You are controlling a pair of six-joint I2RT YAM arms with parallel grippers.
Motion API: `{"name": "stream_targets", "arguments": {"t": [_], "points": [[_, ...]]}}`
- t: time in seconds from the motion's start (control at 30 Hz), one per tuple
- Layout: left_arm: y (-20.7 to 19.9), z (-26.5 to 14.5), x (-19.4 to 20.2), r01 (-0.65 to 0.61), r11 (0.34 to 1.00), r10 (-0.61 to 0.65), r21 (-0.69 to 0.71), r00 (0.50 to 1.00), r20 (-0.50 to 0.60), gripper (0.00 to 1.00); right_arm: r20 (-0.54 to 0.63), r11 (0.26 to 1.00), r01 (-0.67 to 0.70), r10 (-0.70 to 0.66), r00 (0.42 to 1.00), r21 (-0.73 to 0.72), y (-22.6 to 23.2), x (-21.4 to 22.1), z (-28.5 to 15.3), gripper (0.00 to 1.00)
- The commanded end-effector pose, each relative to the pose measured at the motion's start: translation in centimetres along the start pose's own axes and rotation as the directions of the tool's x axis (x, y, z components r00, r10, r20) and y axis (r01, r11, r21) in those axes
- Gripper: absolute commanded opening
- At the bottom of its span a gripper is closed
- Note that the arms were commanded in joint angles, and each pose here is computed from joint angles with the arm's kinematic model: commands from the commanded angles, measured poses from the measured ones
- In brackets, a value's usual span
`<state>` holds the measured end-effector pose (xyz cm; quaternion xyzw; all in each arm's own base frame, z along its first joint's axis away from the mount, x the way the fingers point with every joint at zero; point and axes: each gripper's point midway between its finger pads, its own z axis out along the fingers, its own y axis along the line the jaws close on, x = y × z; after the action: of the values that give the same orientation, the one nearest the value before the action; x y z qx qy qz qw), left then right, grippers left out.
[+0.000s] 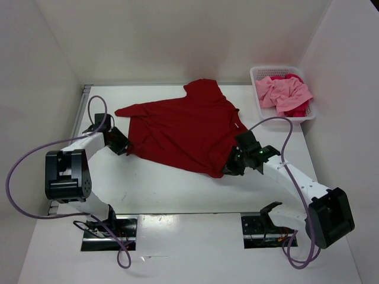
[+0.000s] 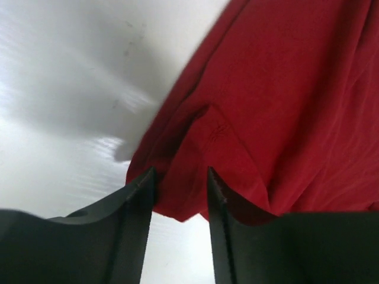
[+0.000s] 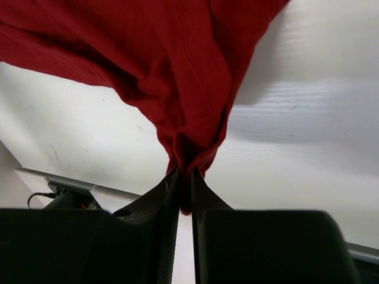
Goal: Fold and stack the t-shirts
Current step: Flatten out the tshirt
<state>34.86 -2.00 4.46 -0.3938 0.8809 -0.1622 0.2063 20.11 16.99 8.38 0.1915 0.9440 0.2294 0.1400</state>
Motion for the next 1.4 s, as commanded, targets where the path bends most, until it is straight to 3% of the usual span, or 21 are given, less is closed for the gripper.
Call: {"name": "stream_targets", "arguments": {"t": [0.0,0.03,0.07,0.1,0.2,0.37,0.43,0.47,0.57,0.6,0.7,0.8,0.87,0.97,1.03,1.07,1.13,1.23,1.27,1.33,1.37], "points": [[-1.7,0.8,0.2,-0.007,0.998,0.008,0.059,1.000,-0.015,0.44,0.078,0.995,0.048,-0.041,0.996,-0.091,3.2,-2.3,-0.6,0.16],[-1.7,0.8,0.3,-0.007,0.998,0.008,0.059,1.000,-0.016,0.41,0.079,0.995,0.048,-0.041,0.996,-0.092,3.4,-2.5,-0.6,0.16],[-2.2,1.0,0.4,-0.020,0.998,0.021,0.064,1.000,-0.021,0.27,0.092,0.994,0.050,-0.042,0.995,-0.093,3.6,-2.9,-0.7,0.16],[-2.3,1.0,1.0,-0.028,0.998,0.030,0.060,0.999,-0.034,0.18,0.092,0.994,0.050,-0.042,0.995,-0.093,3.6,-2.9,-0.7,0.16],[-2.2,-0.6,1.1,-0.040,0.998,0.041,0.057,0.999,-0.020,0.02,0.102,0.995,0.050,-0.041,0.994,-0.087,3.7,-3.1,-0.9,0.16],[-1.7,-7.0,0.9,-0.103,0.991,0.093,0.091,0.990,0.104,0.00,0.049,0.997,0.029,-0.026,0.998,-0.069,2.0,-0.9,-1.8,0.15],[0.1,-8.3,2.5,-0.100,0.993,0.094,0.069,0.992,0.088,0.00,0.015,0.999,0.006,-0.006,1.000,-0.033,0.6,0.0,-2.2,0.13],[0.9,-9.6,3.6,-0.096,0.994,0.092,0.058,0.993,0.075,0.00,0.026,1.000,-0.013,0.013,1.000,-0.021,0.0,-0.5,-2.5,0.13],[2.4,-10.1,7.0,-0.056,0.997,0.057,0.060,0.998,-0.017,0.34,0.008,0.999,-0.038,0.038,0.999,-0.024,-0.9,-1.3,-3.7,0.16],[2.4,-10.4,7.4,-0.052,0.997,0.053,0.059,0.998,-0.025,0.53,-0.011,0.999,-0.041,0.041,0.999,-0.033,-0.9,-1.4,-3.9,0.20],[2.9,-11.5,6.0,-0.045,0.999,0.044,0.013,0.997,0.059,0.69,0.014,0.998,-0.048,0.048,0.999,-0.034,-0.9,-2.3,-4.8,0.36],[0.9,-13.1,2.2,-0.067,0.998,0.064,0.011,0.980,0.190,0.70,0.086,0.998,-0.023,0.028,0.996,-0.058,0.4,-4.8,-5.8,0.48],[-0.1,-13.0,0.5,-0.083,0.996,0.072,0.034,0.968,0.242,0.70,0.141,0.996,-0.016,0.029,0.990,-0.088,1.2,-6.8,-6.1,0.48],[-2.3,-10.8,-1.3,-0.112,0.989,0.082,0.100,0.960,0.268,0.79,0.245,0.994,0.002,0.024,0.969,-0.106,2.3,-11.0,-4.4,0.49],[-1.9,-7.0,-1.1,-0.097,0.993,0.084,0.064,0.979,0.187,0.81,0.272,0.997,0.002,0.018,0.962,-0.071,2.3,-13.6,-1.5,0.35],[-2.2,-5.9,-2.0,-0.104,0.992,0.091,0.065,0.979,0.182,0.81,0.277,0.998,-0.004,0.019,0.961,-0.055,2.2,-14.5,-0.6,0.16],[-1.3,-2.2,-2.8,-0.090,0.996,0.091,-0.015,0.989,0.113,0.81,0.335,1.000,0.002,0.007,0.942,-0.026,2.7,-17.4,0.4,0.12],[-0.9,1.5,-3.5,-0.107,0.992,0.111,-0.061,0.992,0.058,0.79,0.354,0.999,0.017,-0.030,0.935,0.040,2.4,-20.4,2.2,0.34],[-2.1,4.4,-5.4,-0.103,0.994,0.105,-0.034,0.993,0.063,0.71,0.380,0.992,0.024,-0.070,0.922,0.125,1.8,-22.9,3.6,0.47],[-3.1,5.4,-6.2,-0.095,0.995,0.096,-0.020,0.994,0.056,0.62,0.375,0.985,0.018,-0.082,0.923,0.171,1.0,-23.7,5.0,0.55],[-2.6,6.7,-5.6,-0.090,0.996,0.091,-0.027,0.996,0.020,0.53,0.395,0.979,0.003,-0.086,0.915,0.204,0.3,-24.2,5.3,0.58]]}}
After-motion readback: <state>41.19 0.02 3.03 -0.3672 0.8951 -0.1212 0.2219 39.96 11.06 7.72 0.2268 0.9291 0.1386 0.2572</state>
